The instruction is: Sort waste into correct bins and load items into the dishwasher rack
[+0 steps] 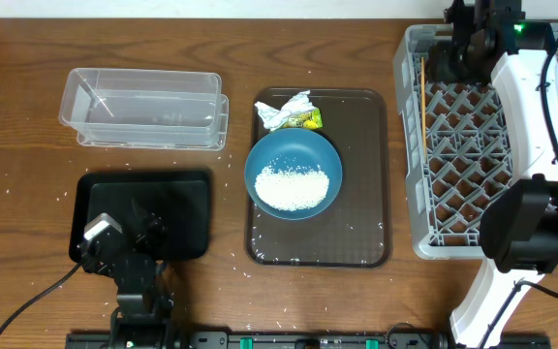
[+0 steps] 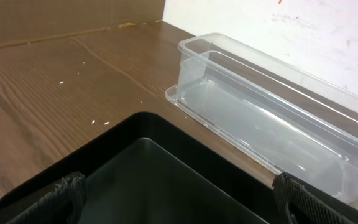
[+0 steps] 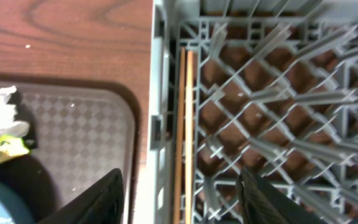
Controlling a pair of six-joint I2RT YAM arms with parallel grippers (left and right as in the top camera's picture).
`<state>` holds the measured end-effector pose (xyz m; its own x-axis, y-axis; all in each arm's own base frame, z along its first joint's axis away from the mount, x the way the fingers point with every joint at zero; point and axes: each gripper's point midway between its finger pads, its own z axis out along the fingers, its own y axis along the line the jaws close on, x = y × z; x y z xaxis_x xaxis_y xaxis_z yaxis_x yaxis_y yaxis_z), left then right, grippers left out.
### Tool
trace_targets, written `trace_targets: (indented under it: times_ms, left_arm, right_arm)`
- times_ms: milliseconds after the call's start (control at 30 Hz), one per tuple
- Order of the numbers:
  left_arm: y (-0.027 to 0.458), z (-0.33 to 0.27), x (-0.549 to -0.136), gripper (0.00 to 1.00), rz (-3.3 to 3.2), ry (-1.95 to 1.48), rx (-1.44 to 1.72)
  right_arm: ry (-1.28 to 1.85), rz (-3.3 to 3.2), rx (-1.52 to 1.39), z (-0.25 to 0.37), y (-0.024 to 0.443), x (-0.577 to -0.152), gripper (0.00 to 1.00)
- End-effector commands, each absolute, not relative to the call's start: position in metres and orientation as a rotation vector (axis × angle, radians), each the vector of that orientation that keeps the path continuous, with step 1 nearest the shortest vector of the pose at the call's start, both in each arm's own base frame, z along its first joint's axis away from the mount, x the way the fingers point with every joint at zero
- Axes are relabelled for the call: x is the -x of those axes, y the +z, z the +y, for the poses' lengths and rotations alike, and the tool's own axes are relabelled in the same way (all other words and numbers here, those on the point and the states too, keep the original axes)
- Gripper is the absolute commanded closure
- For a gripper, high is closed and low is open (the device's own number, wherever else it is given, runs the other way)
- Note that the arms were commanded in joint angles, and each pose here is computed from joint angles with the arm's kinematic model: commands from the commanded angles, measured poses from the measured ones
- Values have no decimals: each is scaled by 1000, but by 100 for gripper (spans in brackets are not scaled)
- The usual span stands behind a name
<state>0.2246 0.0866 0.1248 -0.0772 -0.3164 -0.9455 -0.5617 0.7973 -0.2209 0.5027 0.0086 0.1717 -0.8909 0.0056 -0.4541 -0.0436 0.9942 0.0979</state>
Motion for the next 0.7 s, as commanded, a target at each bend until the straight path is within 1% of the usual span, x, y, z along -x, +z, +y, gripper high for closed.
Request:
trace_targets:
  times_ms: [0, 67, 200, 300, 333, 500, 667]
  left_arm:
    - [110, 90, -220, 2, 1721, 271, 707]
    - [110, 90, -220, 2, 1721, 272, 707]
    - [110, 90, -220, 2, 1722, 272, 707]
    - [110, 90, -220, 2, 1721, 272, 707]
    - [110, 90, -220, 2, 1722, 272, 707]
    - [110, 90, -220, 2, 1721, 272, 707]
    - [110, 90, -220, 2, 1722, 272, 707]
  right_arm:
    - [318, 2685, 55, 39, 168, -497, 41]
    - [454, 2681, 98, 60, 171, -492, 26]
    - [649, 2671, 200, 103, 177, -480, 12]
    - [619, 2697, 263, 124, 173, -472, 8]
    - [582, 2704, 291, 132, 171, -470, 1]
    - [453, 2740, 306, 165, 165, -461, 1]
    - [393, 2708, 403, 200, 165, -455, 1]
